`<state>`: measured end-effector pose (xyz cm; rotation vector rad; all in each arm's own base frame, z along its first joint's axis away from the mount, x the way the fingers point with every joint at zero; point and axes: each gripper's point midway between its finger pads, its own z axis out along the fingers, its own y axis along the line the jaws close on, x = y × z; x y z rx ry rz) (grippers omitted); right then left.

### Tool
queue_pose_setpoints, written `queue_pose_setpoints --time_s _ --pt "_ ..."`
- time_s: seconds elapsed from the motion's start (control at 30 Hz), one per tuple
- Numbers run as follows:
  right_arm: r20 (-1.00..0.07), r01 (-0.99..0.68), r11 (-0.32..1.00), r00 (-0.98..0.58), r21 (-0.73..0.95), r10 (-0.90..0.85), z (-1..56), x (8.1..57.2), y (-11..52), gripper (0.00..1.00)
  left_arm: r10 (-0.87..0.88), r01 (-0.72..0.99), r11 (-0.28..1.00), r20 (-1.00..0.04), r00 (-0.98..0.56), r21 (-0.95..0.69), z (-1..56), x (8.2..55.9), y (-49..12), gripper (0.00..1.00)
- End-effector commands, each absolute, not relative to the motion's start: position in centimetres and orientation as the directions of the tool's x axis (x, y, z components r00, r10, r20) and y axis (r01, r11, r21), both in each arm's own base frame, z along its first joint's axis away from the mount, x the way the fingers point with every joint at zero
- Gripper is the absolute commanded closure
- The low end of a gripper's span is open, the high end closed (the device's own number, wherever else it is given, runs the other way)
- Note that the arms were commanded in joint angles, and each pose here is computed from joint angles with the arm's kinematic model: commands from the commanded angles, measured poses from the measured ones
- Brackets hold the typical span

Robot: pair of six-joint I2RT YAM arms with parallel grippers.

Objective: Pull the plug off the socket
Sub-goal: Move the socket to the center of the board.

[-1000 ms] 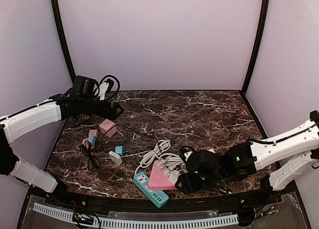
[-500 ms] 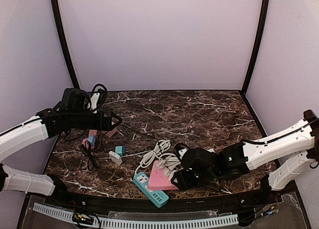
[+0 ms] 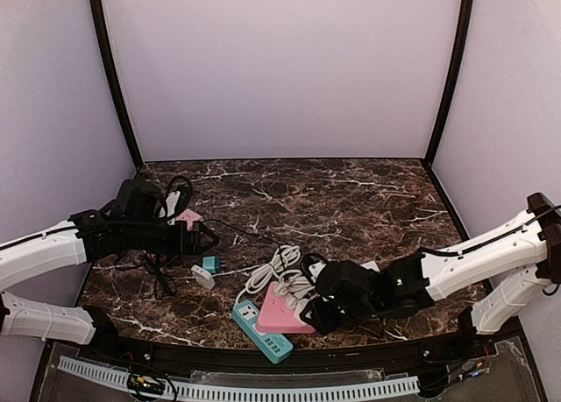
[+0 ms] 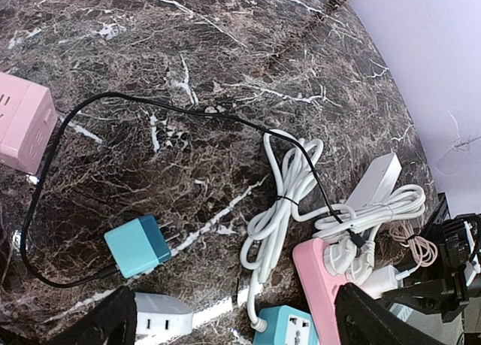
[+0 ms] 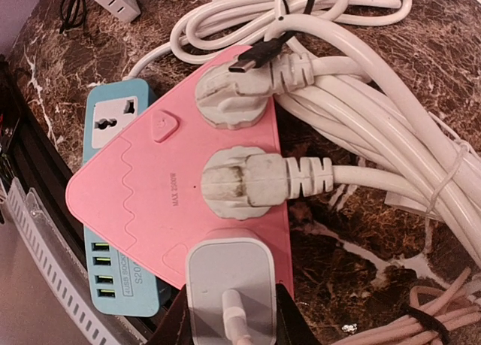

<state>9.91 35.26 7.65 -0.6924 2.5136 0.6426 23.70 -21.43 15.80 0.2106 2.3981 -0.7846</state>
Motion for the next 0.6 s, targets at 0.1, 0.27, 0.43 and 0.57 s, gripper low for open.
queue_pose_setpoints --time_s 0.1,0.27,0.43,0.57 --pt "-0.591 -0.528 0.803 -0.752 0.276 -0.292 7.9 12.0 36.1 1.0 -0.033 0.298 0.822 -0.563 -0.826 -0.485 14.6 22.8 -21.9 0.1" --pt "-0.626 -0.421 0.89 -0.745 0.173 -0.231 8.1 14.6 34.9 1.0 -0.037 0.306 0.818 -0.575 -0.817 -0.487 15.3 23.1 -22.5 0.1" --pt "-0.649 -0.356 0.924 -0.737 0.139 -0.186 8.5 17.3 34.5 1.0 -0.013 0.321 0.811 -0.564 -0.826 -0.489 14.9 22.7 -23.6 0.21" --pt "-0.682 -0.347 0.932 -0.708 0.106 -0.186 9.0 19.2 34.8 1.0 -0.004 0.31 0.81 -0.534 -0.846 -0.497 13.5 22.0 -24.3 0.24"
